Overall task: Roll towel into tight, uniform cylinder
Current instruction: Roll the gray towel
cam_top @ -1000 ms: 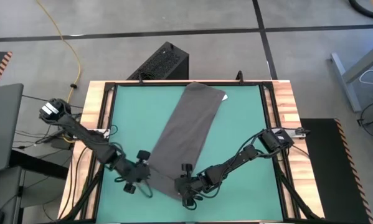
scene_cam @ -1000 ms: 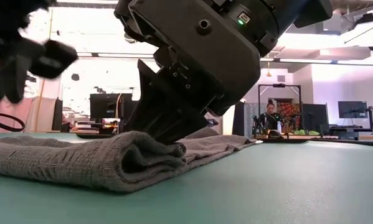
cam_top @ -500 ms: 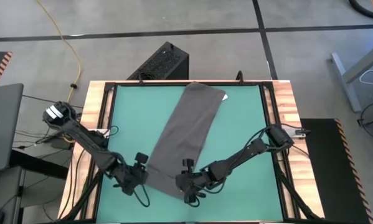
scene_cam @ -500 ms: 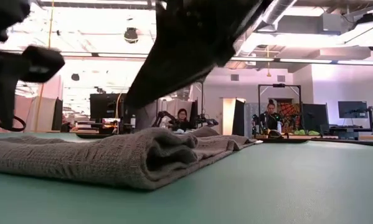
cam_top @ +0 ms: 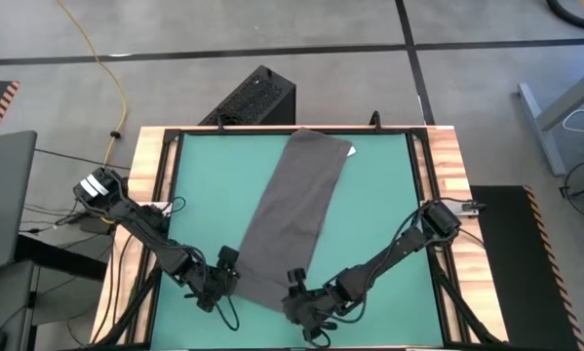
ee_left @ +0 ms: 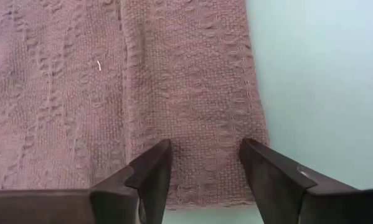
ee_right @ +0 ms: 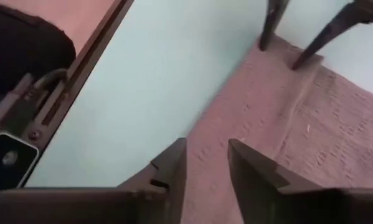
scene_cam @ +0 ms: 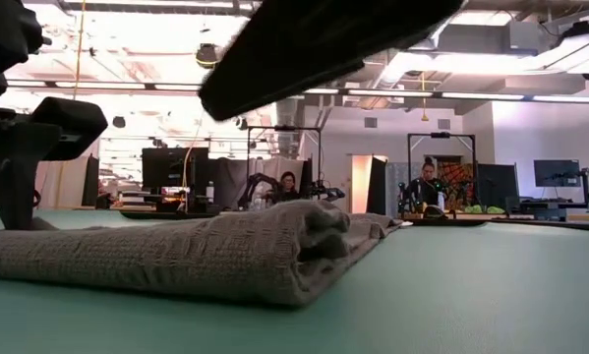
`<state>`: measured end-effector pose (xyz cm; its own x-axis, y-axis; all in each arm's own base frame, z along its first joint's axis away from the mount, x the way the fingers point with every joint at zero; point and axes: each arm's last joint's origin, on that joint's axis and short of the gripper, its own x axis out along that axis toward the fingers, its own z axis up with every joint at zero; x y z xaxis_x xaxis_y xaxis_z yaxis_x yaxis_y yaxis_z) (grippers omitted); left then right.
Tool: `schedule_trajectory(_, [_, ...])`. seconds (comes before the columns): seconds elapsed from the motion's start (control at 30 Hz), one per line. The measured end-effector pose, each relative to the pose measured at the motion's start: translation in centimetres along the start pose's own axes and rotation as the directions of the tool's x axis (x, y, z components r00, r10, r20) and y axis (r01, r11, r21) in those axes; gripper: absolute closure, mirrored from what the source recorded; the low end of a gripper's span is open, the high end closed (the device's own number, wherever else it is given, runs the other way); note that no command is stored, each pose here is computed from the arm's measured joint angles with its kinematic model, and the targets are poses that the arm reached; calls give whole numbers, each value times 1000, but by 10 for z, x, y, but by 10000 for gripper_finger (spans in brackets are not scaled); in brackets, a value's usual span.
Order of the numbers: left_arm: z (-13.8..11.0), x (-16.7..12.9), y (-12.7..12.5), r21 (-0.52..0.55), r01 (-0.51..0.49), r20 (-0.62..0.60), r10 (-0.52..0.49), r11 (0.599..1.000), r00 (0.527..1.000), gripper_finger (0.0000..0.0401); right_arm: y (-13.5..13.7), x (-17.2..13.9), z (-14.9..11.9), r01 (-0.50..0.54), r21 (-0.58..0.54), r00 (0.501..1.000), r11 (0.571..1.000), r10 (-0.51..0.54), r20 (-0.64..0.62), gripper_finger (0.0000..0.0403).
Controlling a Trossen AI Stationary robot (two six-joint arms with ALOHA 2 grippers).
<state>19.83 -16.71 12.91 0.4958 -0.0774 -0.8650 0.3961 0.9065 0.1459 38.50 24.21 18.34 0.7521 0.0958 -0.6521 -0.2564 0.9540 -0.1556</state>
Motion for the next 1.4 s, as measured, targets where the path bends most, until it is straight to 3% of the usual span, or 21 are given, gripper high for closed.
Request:
schedule_trajectory(0.2, [-1, 2, 7, -157, 13, -30, -18, 988, 999, 211, 8, -2, -8, -10, -64, 998, 998, 6, -62, 178])
schedule_trajectory(0.3, [0, 3, 10, -173, 51, -40, -58, 984, 998, 211, 7, -2, -14, -6, -78, 993, 997, -4, -119, 161])
schedule_trajectory(0.5, [0, 3, 10, -139, 63, -38, -69, 988, 997, 211, 8, -2, -16, -5, -34, 993, 999, 0, -122, 162])
schedule_trajectory(0.67, [0, 3, 10, -145, 59, -37, -65, 988, 997, 211, 16, 3, -32, -46, -25, 994, 999, 43, -97, 167])
schedule_trajectory(0.8, [0, 3, 10, -138, 59, -38, -65, 989, 997, 211, 17, 8, -39, -64, -8, 998, 998, 64, -13, 168])
schedule_trajectory(1.17, [0, 3, 10, -140, 64, -34, -70, 988, 997, 208, -2, 21, -69, -90, 111, 996, 990, 89, 12, 168])
schedule_trajectory(1.4, [19, -25, 12, -39, 110, 30, -109, 993, 994, 195, -11, 23, -71, -65, 149, 998, 987, 66, -4, 169])
